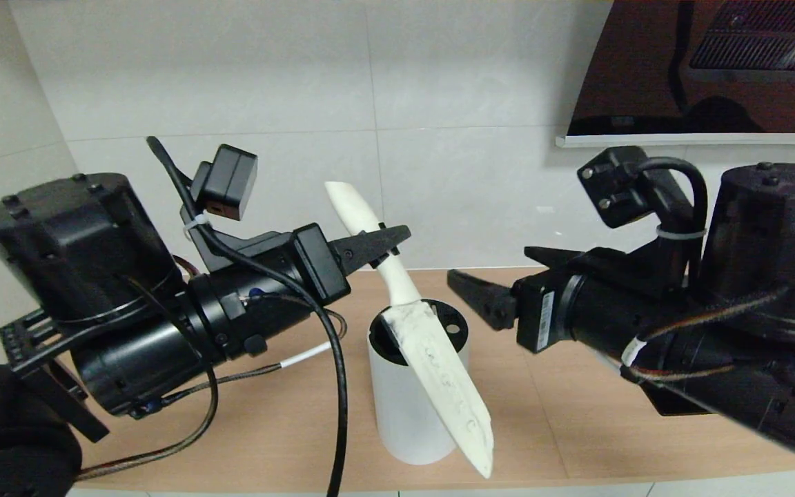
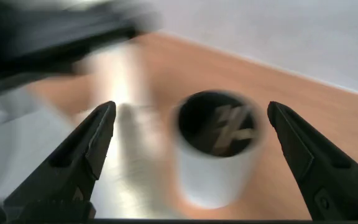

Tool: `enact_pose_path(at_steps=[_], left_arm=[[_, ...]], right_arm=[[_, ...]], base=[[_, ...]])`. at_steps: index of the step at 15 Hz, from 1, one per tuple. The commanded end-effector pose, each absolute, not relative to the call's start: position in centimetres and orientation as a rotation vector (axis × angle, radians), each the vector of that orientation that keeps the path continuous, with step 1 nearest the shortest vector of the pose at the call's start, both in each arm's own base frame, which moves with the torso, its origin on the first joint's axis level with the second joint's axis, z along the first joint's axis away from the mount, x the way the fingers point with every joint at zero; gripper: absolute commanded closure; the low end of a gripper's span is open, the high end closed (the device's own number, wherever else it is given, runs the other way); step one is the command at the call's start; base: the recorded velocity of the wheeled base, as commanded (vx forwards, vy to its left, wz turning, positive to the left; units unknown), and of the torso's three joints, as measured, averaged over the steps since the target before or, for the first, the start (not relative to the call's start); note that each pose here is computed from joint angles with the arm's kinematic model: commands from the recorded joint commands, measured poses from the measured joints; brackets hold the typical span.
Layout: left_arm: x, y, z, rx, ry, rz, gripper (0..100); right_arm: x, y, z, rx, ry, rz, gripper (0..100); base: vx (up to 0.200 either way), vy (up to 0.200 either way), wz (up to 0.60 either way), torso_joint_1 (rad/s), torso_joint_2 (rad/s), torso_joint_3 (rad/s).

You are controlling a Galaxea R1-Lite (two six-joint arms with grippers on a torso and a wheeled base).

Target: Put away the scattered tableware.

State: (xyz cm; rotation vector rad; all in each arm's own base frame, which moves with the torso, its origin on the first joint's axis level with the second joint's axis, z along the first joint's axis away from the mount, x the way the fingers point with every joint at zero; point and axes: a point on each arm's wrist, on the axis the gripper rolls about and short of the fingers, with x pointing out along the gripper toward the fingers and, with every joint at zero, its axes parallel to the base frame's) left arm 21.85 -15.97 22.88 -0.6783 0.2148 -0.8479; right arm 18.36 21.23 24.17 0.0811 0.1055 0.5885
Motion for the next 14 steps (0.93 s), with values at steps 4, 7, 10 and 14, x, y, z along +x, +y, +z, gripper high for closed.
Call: enact_pose_path(at_steps=[4,7,10,14], left_arm=[[23.2,-15.6,30.1,-0.515,0.0,-0.437,100],[22.9,-15.5,31.3,-0.32,-0.092,-0.291,100],[21.4,-16.8,29.6,-0.224,-0.085,-0.245,100],[22.8,-20.1,27.7,-0.204,-0.086,-0.118,100]], right_arm=[[23.7,14.1,24.7,0.105,0.082,0.336,0],[23.6,13.5,22.7,0.083,0.142,0.318,0],[23.4,13.3,23.1,0.085,0.13,0.314,0],[23.3,13.2,23.1,0.085,0.129,0.313,0]], base=[[0.0,0.0,0.0,0.0,0.0,0.0],[0.0,0.0,0.0,0.0,0.0,0.0],[0.0,0.0,0.0,0.0,0.0,0.0],[0.0,0.0,0.0,0.0,0.0,0.0]])
